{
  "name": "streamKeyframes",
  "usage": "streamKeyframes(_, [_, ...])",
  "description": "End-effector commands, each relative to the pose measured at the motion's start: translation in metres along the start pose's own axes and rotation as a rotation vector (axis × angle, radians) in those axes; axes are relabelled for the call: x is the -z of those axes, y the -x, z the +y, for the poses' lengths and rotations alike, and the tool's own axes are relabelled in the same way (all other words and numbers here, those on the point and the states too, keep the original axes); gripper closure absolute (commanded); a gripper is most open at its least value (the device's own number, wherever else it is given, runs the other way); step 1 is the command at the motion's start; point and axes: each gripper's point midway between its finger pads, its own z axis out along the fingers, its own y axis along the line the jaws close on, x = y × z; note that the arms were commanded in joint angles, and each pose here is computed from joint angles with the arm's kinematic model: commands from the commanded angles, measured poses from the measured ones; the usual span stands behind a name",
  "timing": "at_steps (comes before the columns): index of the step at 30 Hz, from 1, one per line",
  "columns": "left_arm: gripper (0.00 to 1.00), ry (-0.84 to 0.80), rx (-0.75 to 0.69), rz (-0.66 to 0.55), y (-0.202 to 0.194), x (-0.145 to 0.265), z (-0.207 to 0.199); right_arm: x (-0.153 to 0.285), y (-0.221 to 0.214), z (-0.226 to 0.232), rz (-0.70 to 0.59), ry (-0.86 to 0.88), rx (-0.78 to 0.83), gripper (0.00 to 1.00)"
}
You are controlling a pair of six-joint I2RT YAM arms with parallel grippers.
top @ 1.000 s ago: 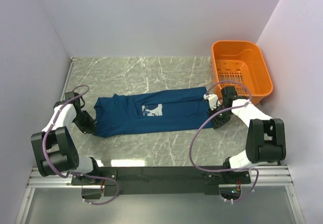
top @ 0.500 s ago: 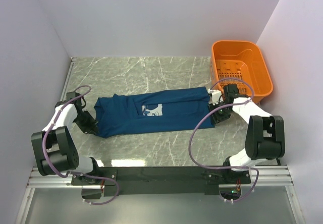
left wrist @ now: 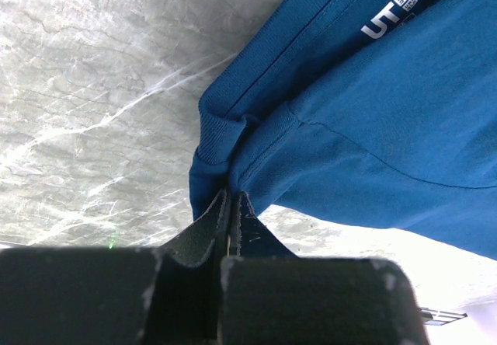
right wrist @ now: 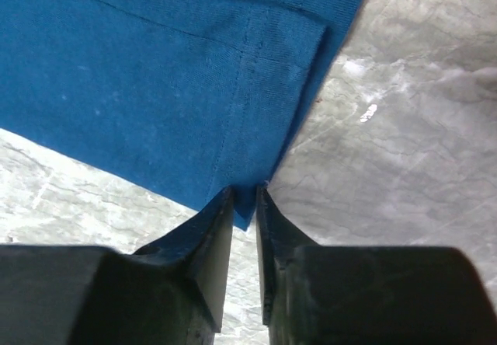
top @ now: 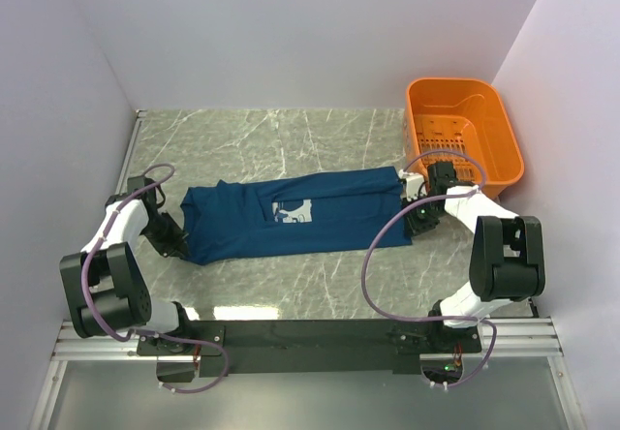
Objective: Fold and stack the t-shirts
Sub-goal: Fold the tshirt
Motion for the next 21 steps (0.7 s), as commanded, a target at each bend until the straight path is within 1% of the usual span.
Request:
streamKeyframes(1, [0.99,-0.023,-0.014,-0.036,0.004,0.007,-0.004,0.000,0.010,0.001,-0.029,0.017,0.001,0.77])
streamKeyframes(3, [1.00,-0.025,-0.015,-0.042,0.004,0.008,-0.004,0.000,0.007,0.001,-0.023,0.017,0.004,0.80])
streamKeyframes(4, [0.99,-0.026,-0.016,-0.047,0.004,0.009,-0.004,0.001,0.005,0.002,-0.020,0.016,0.004,0.83])
streamKeyframes(5, [1.00,-0.024,-0.014,-0.046,0.004,0.009,-0.003,0.001,0.005,0.002,-0.020,0.015,0.008,0.89])
streamKeyframes(6, [1.00,-0.024,-0.014,-0.050,0.004,0.010,-0.004,0.003,0.005,0.002,-0.024,0.013,0.009,0.91])
streamKeyframes(8, [1.00,-0.018,-0.010,-0.055,0.004,0.011,-0.002,0.005,0.003,0.001,-0.025,0.002,0.011,0.98])
streamKeyframes(9, [1.00,-0.017,-0.009,-0.066,0.006,0.013,-0.002,0.008,0.003,0.001,-0.035,-0.009,0.015,1.00])
streamKeyframes(15, [1.00,0.005,0.014,-0.135,0.010,0.029,0.002,0.027,-0.002,-0.007,-0.064,-0.092,0.050,1.00])
streamKeyframes(21, [1.00,0.014,0.015,-0.153,0.010,0.042,0.003,0.038,-0.011,-0.011,-0.076,-0.132,0.057,1.00])
